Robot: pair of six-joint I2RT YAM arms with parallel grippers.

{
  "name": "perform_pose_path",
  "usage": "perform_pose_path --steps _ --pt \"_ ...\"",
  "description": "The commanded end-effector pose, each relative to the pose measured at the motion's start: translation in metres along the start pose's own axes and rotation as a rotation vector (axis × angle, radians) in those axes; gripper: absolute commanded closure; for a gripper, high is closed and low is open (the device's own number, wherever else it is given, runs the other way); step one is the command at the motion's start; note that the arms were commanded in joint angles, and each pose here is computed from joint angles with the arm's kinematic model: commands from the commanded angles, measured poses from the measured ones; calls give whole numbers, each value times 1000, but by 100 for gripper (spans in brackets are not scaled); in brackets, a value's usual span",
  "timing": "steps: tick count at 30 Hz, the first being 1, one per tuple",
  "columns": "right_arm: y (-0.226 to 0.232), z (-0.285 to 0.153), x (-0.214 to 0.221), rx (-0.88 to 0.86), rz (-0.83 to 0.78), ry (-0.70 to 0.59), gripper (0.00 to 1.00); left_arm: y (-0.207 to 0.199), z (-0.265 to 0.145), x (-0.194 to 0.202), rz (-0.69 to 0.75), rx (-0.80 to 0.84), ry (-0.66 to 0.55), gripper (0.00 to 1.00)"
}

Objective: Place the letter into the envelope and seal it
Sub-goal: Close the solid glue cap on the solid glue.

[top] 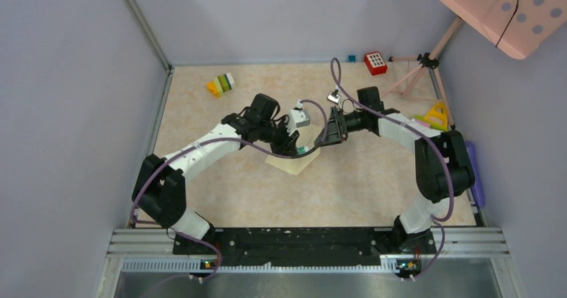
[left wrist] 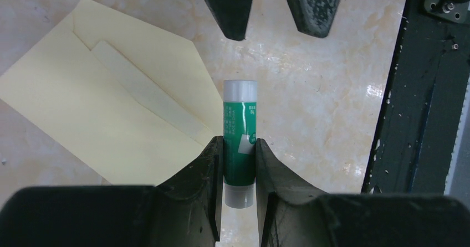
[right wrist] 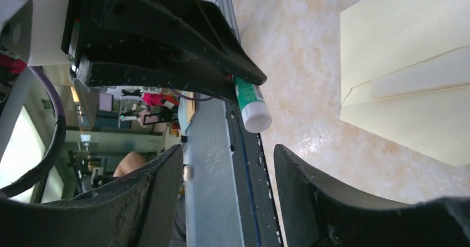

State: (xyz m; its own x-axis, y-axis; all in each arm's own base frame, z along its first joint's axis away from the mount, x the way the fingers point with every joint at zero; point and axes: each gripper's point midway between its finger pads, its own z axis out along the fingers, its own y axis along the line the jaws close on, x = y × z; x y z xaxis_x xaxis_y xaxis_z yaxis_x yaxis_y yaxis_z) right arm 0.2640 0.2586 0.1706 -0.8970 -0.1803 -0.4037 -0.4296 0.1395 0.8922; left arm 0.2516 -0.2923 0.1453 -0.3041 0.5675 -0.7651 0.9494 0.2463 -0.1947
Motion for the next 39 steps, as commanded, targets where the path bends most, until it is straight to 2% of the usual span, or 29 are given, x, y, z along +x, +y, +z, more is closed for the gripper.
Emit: perform_pose_path --steps 1,14,21,28,31,33,36,39 --pt "15 7 3 -88 0 25 42 8 -1 -32 45 -41 -73 92" --pt "3 21 10 -79 43 63 46 -4 1 -40 36 -14 -96 93" --pt "5 23 11 -91 35 73 61 -6 2 -41 30 -5 -101 93" --pt "3 24 12 -83 28 75 64 -8 2 -42 20 5 -106 94" --pt "5 25 13 -87 14 83 74 -9 4 -41 15 14 -104 94" --pt "5 25 14 -84 -12 89 80 -11 4 -41 7 31 -105 94" --pt "5 22 15 -57 -83 107 82 -18 5 -43 -31 105 -115 94" --pt "8 19 18 -28 -255 134 80 -36 0 -48 -121 297 -125 94"
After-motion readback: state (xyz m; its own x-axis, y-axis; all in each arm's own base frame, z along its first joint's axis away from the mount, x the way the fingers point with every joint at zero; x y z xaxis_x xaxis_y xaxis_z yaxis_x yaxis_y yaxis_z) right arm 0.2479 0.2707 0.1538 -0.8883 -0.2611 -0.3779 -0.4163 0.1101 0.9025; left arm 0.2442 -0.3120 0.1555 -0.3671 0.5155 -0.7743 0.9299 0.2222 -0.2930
